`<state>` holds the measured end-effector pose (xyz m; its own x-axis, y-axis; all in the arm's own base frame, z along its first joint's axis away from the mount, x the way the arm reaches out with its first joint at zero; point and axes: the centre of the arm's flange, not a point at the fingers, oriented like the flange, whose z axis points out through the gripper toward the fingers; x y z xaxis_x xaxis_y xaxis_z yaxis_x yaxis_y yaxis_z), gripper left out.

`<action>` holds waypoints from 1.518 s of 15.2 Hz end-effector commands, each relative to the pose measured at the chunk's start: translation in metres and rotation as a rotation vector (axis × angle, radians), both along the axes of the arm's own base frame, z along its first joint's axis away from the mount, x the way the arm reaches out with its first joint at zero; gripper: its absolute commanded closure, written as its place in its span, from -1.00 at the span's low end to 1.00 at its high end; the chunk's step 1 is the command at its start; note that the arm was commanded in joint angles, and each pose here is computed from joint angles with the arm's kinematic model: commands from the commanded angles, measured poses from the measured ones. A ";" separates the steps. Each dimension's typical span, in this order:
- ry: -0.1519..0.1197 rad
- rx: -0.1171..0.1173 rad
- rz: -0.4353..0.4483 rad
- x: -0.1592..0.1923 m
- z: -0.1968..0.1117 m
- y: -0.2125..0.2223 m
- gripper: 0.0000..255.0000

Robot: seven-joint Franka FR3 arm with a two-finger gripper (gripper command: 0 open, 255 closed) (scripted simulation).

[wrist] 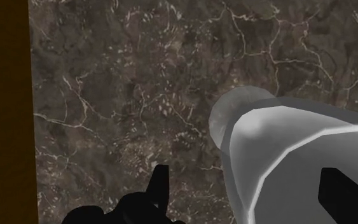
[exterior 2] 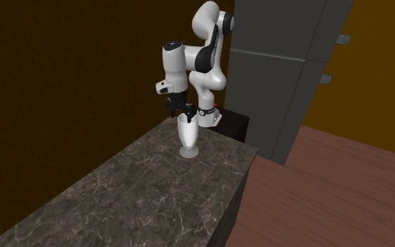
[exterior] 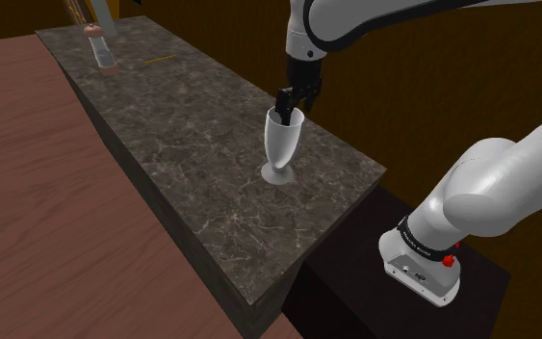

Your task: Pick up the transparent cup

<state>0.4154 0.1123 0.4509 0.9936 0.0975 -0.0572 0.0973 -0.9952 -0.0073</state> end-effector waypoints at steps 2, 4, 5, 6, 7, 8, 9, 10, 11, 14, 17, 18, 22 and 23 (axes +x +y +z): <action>-0.001 0.000 0.000 0.000 -0.001 0.000 1.00; -0.001 0.000 0.000 0.000 -0.001 0.000 1.00; -0.001 0.000 0.000 0.000 -0.002 0.000 1.00; -0.001 0.000 0.000 0.000 -0.001 0.000 1.00; -0.001 0.000 0.000 0.000 -0.001 0.000 1.00; -0.001 0.000 0.000 0.000 -0.001 0.000 1.00; -0.001 0.000 0.000 0.000 -0.002 0.000 1.00; -0.001 0.000 0.000 0.000 -0.001 0.000 1.00; -0.001 0.000 0.000 0.000 0.004 0.000 1.00; -0.001 0.000 0.000 0.000 0.020 0.000 1.00; -0.001 0.000 0.000 0.000 0.036 0.000 1.00; -0.001 0.000 0.000 0.000 0.041 0.000 1.00; -0.001 0.000 0.000 0.000 0.062 0.000 1.00; -0.001 0.000 0.000 0.000 0.067 0.000 1.00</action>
